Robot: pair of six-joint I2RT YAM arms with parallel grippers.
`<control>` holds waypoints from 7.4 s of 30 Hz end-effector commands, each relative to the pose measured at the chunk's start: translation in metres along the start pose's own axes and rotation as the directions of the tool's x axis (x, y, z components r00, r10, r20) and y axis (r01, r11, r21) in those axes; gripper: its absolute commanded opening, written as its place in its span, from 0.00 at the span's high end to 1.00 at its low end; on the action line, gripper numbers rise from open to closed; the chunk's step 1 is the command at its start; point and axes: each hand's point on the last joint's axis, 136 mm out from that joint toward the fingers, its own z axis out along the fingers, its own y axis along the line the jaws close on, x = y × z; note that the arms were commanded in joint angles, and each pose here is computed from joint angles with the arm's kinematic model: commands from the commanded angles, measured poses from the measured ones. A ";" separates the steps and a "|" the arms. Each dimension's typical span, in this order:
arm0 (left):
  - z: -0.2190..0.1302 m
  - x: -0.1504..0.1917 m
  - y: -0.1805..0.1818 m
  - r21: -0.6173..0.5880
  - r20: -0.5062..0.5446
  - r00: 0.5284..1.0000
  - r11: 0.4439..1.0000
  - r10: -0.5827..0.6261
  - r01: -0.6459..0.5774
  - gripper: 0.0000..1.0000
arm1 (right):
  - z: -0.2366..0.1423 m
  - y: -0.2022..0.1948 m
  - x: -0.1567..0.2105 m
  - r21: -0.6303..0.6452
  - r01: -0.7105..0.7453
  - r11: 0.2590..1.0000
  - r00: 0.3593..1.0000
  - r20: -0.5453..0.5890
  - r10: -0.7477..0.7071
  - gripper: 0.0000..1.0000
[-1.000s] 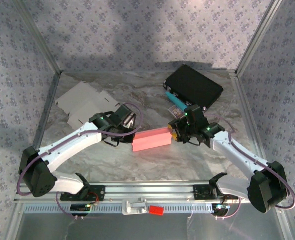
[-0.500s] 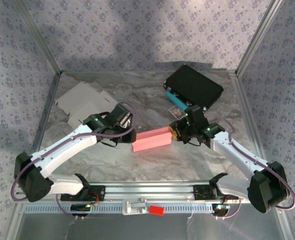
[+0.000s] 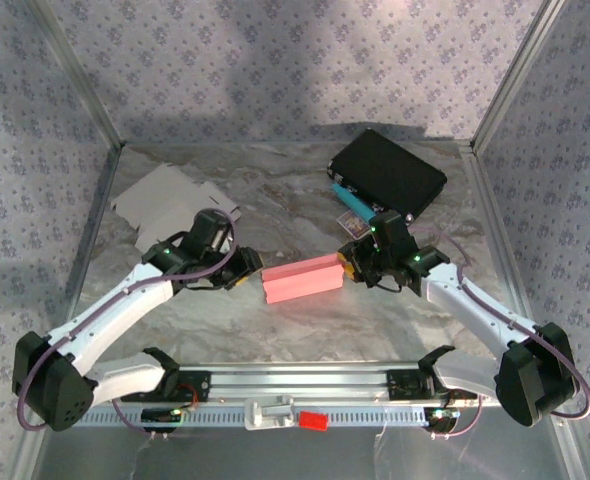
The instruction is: Fold the paper box
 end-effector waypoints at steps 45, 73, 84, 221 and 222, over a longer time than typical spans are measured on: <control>0.030 0.024 0.032 -0.009 -0.101 0.994 0.999 -0.035 0.035 0.85 | -0.026 0.005 -0.006 -0.018 0.057 0.998 0.998 0.041 -0.056 0.51; 0.029 0.023 0.031 -0.008 -0.096 0.995 0.999 -0.039 0.038 0.86 | -0.006 -0.051 0.001 0.142 0.032 0.989 0.999 -0.016 -0.030 0.71; 0.030 0.023 0.029 -0.003 -0.095 0.995 0.999 -0.034 0.034 0.86 | -0.002 -0.099 0.011 0.371 0.008 0.928 0.997 -0.075 0.021 0.74; 0.122 -0.100 0.070 -0.113 -0.005 0.973 0.967 -0.231 0.229 0.70 | 0.041 0.036 0.021 -0.092 0.488 0.868 0.873 0.042 -0.486 0.44; 0.123 -0.093 0.060 -0.094 -0.002 0.971 0.967 -0.238 0.236 0.69 | 0.045 0.031 0.019 -0.083 0.477 0.875 0.879 0.033 -0.476 0.44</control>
